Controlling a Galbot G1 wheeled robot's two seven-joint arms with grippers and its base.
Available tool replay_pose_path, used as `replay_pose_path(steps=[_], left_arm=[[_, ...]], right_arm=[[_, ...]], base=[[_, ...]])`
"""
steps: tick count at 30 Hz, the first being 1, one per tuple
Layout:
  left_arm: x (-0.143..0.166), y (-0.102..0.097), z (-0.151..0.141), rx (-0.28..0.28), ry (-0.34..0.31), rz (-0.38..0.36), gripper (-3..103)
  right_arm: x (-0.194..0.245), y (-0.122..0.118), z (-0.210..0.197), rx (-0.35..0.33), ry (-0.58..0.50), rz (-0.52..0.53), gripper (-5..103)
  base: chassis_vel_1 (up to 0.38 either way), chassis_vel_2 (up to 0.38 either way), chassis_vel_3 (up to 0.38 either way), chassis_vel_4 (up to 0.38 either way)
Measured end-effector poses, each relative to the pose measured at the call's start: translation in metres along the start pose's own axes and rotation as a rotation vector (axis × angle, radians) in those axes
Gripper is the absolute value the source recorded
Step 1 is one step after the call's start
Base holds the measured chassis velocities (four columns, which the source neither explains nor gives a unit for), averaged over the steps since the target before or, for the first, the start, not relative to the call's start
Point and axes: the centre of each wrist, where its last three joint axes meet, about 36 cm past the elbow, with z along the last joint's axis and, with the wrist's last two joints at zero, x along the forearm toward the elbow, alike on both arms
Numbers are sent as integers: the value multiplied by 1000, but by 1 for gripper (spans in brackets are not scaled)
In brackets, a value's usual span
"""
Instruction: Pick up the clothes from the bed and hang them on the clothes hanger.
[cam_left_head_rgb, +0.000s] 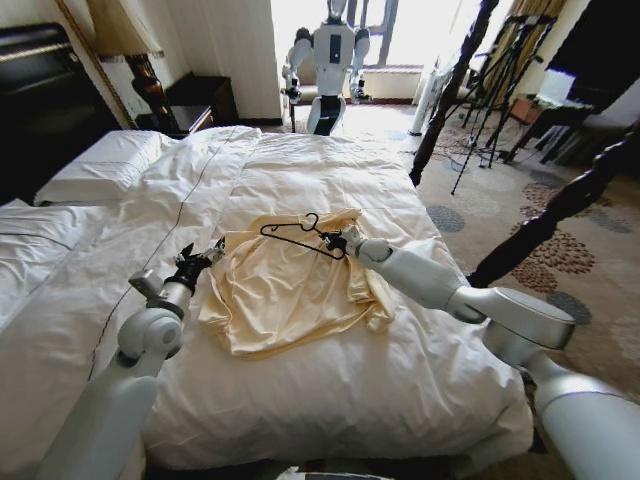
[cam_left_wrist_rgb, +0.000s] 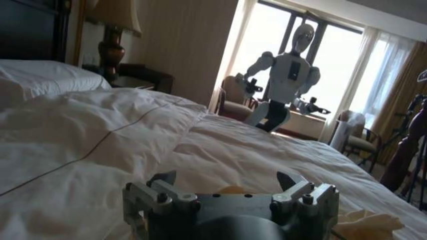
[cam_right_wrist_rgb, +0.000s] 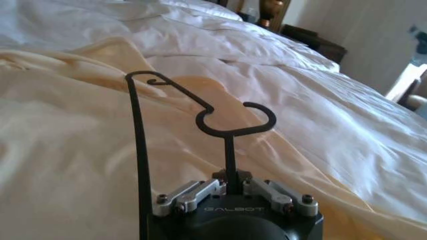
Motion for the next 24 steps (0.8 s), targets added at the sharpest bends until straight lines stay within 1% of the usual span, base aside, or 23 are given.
replay_pose_path(steps=[2, 3, 5, 6, 9, 11, 13, 16, 18, 19, 21, 22, 24], left_arm=[[0, 0, 1, 4, -2, -5, 100], [1, 1, 1, 6, -3, -8, 100], [1, 1, 1, 7, -4, -10, 100], [1, 2, 1, 10, -6, -14, 100], [0, 2, 2, 12, -8, -16, 100], [0, 2, 1, 13, -10, -16, 100], [0, 2, 1, 13, -10, -15, 100], [-3, 3, 3, 13, -8, -14, 100], [-4, 3, 3, 13, -7, -13, 100], [-7, 4, 4, 7, -5, -9, 100], [-15, 6, 2, -10, -3, 0, 100], [-15, 6, 2, -10, -3, 0, 100], [-20, 6, -2, -16, -5, 4, 100]], right_arm=[[-8, 5, -5, 32, 17, -20, 3], [-12, 8, -8, 41, 33, -26, 0], [-14, 9, -8, 44, 38, -27, 0], [-20, 12, -9, 58, 49, -22, 0], [-23, 11, -9, 71, 67, -7, 0], [-22, 7, -6, 91, 85, 28, 1], [-22, 7, -5, 93, 88, 32, 1], [-13, -3, 2, 109, 106, 54, 5], [-12, -3, 3, 109, 106, 55, 5], [-9, -5, 4, 108, 105, 56, 8], [-5, -1, 7, 98, 103, 34, 16], [-5, -1, 7, 98, 103, 34, 16], [-4, 3, 7, 87, 104, 19, 26]], base=[[0, 0, 0, 0], [0, 0, 0, 0], [0, 0, 0, 0], [0, 0, 0, 0], [0, 0, 0, 0], [0, 0, 0, 0], [0, 0, 0, 0], [0, 0, 0, 0], [0, 0, 0, 0], [0, 0, 0, 0], [0, 0, 0, 0], [0, 0, 0, 0], [0, 0, 0, 0]])
